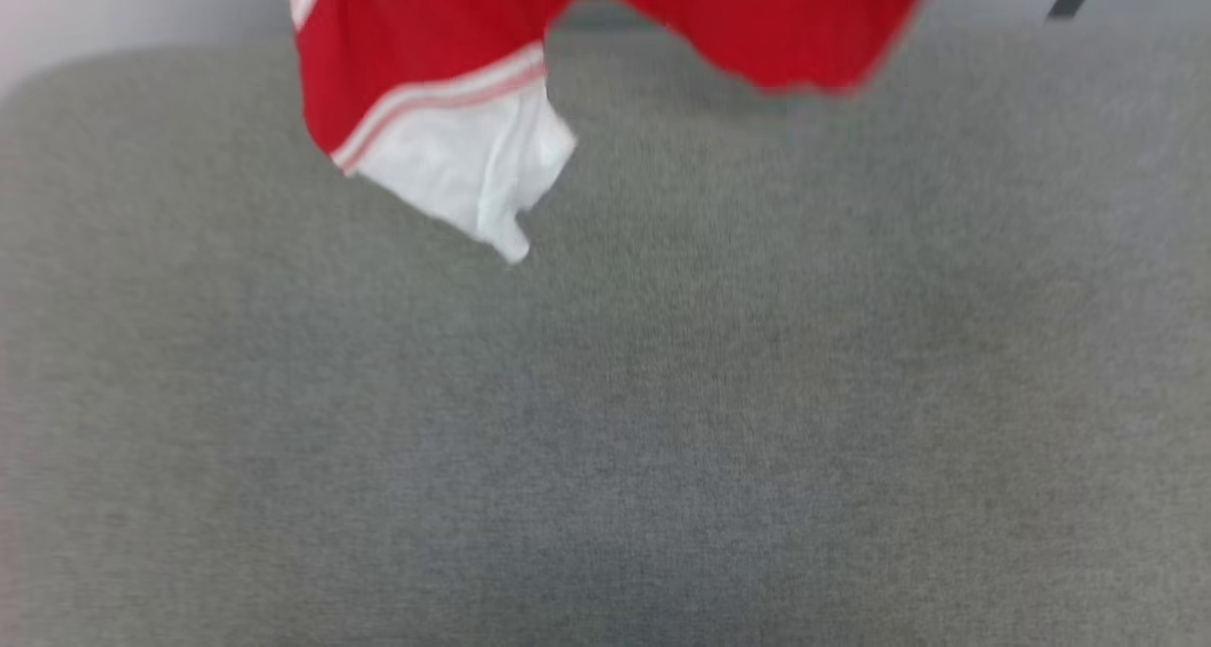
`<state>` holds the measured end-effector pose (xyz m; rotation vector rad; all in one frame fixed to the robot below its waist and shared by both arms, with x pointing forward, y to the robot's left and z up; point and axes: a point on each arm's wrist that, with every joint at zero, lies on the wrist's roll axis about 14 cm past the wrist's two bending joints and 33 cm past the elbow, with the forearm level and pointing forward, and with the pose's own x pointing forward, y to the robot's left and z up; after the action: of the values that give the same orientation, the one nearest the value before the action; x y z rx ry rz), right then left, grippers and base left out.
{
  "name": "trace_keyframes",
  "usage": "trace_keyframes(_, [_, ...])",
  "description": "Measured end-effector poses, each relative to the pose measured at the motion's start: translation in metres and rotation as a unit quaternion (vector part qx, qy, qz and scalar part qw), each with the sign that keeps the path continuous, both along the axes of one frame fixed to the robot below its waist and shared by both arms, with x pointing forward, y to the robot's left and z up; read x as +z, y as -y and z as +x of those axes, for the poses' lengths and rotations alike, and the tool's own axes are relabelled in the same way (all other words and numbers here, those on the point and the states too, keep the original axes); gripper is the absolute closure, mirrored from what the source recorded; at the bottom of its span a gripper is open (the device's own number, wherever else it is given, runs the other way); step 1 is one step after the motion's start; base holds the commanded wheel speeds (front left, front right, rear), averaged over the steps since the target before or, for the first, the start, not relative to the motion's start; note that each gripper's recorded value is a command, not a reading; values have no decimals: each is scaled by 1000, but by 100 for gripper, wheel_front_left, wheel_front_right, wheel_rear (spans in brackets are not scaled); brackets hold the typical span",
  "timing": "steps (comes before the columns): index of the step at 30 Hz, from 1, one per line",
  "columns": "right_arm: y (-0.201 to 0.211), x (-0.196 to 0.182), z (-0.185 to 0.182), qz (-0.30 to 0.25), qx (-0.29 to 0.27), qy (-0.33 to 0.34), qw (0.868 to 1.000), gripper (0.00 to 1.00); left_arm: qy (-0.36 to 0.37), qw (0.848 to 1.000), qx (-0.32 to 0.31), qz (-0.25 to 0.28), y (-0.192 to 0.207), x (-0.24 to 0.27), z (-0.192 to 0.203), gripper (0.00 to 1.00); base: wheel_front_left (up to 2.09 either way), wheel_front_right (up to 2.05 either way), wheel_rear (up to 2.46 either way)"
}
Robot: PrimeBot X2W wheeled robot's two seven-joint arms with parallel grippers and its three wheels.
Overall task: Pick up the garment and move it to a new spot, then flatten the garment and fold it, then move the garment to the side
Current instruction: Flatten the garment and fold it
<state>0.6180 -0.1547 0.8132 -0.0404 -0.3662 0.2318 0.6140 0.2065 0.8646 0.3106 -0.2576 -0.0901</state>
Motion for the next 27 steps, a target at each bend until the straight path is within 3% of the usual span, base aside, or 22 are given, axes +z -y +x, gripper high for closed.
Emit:
trace_keyframes(10, [13,-9,55,-32,-28,104,994,100,119,993,-9,18,11,24,59,100,0,0,0])
trace_keyframes(16, [29,-57,100,-63,-56,104,991,100,146,988,-49,15,43,-17,110,100,0,0,0])
trace_keyframes(19, [30,-100,122,-67,-61,87,992,100,136,989,-63,11,50,-61,139,100,0,0,0])
trace_keyframes(27, [19,-294,161,-89,-53,-70,992,100,-1,998,-58,-9,50,-253,202,100,0,0,0])
